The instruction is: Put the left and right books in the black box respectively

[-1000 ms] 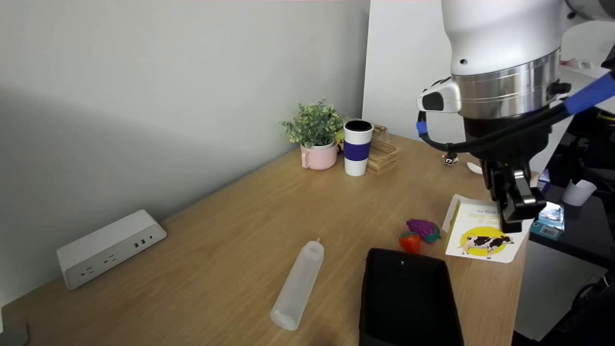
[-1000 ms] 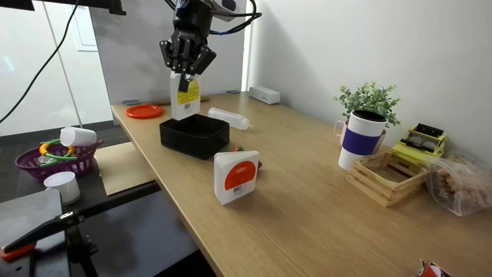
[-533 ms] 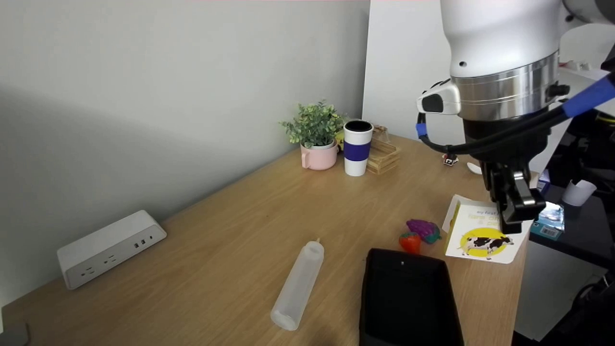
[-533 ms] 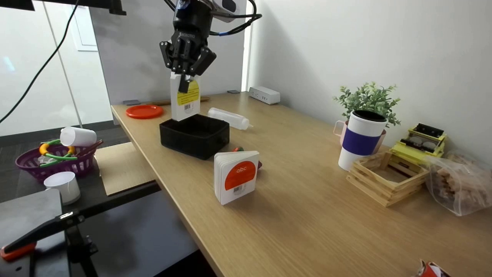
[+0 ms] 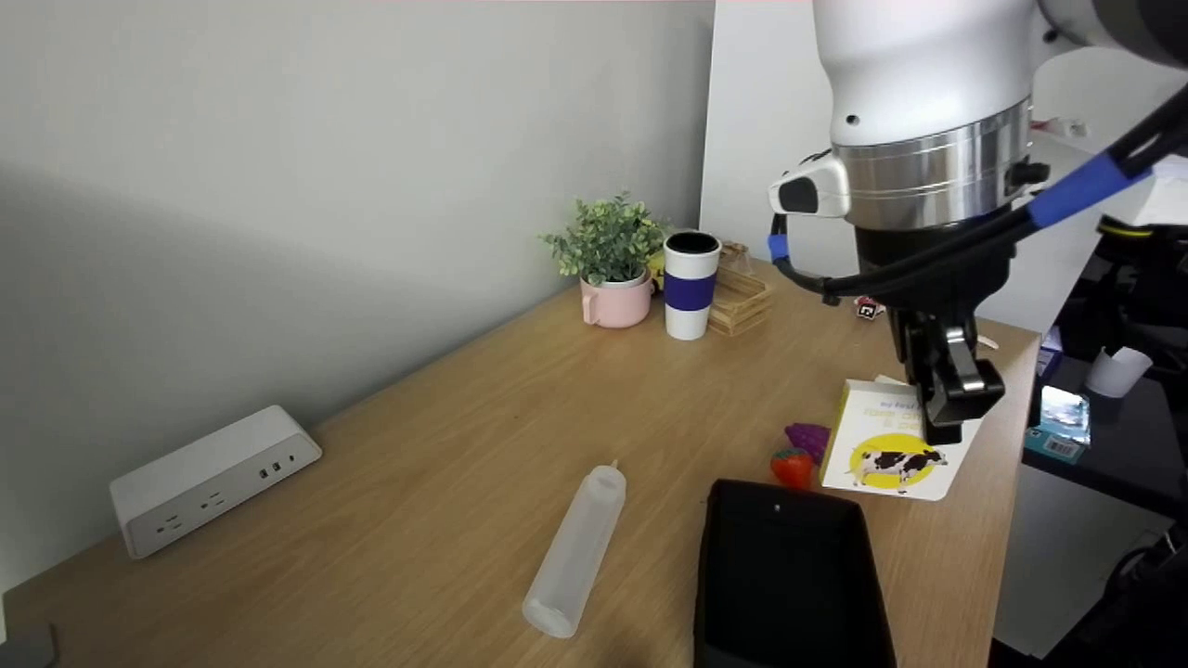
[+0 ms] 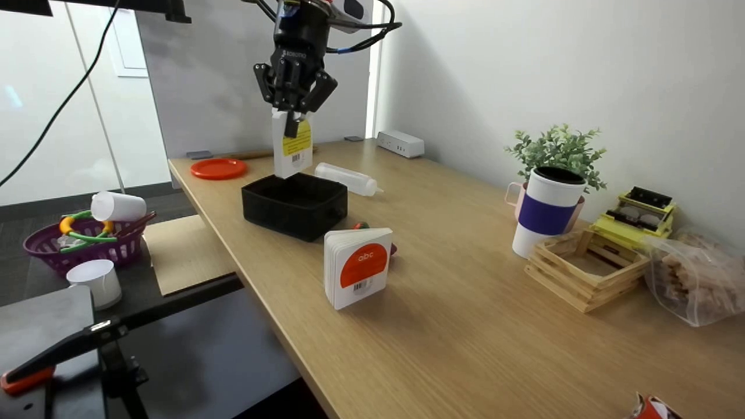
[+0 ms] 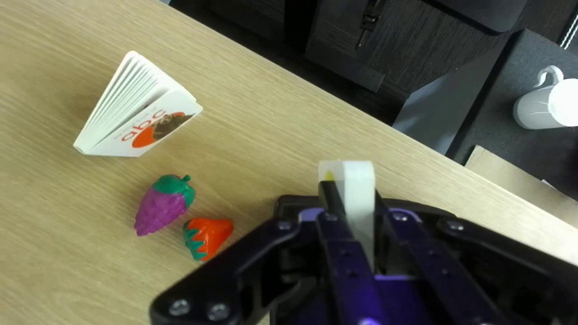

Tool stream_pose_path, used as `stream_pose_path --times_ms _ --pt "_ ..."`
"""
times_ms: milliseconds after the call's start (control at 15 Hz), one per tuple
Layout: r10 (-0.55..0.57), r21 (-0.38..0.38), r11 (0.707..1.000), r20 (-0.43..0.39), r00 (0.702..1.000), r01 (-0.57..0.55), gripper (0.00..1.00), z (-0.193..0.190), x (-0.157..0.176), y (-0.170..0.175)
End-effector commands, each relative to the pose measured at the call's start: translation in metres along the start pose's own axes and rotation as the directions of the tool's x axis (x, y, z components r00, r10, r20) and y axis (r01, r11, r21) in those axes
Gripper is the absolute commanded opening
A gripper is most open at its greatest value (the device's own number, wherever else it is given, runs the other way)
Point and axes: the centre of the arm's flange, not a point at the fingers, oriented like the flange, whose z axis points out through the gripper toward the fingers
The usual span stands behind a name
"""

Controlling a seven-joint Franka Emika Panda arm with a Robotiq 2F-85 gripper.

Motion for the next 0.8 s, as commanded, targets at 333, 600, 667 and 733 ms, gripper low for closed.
stream_pose_path --times_ms 333,600,667,733 --pt "-0.054 0.003 0.999 -0.006 0.999 0.054 0.04 0.020 0.083 0.000" --pt "-0.059 0.040 0.997 0.017 0.998 0.059 0.04 0.046 0.105 0.002" --pt "-0.060 0.045 0.997 0.023 0.998 0.059 0.04 0.052 0.110 0.003" --pt "-0.064 0.051 0.997 0.033 0.997 0.062 0.04 0.057 0.113 0.003"
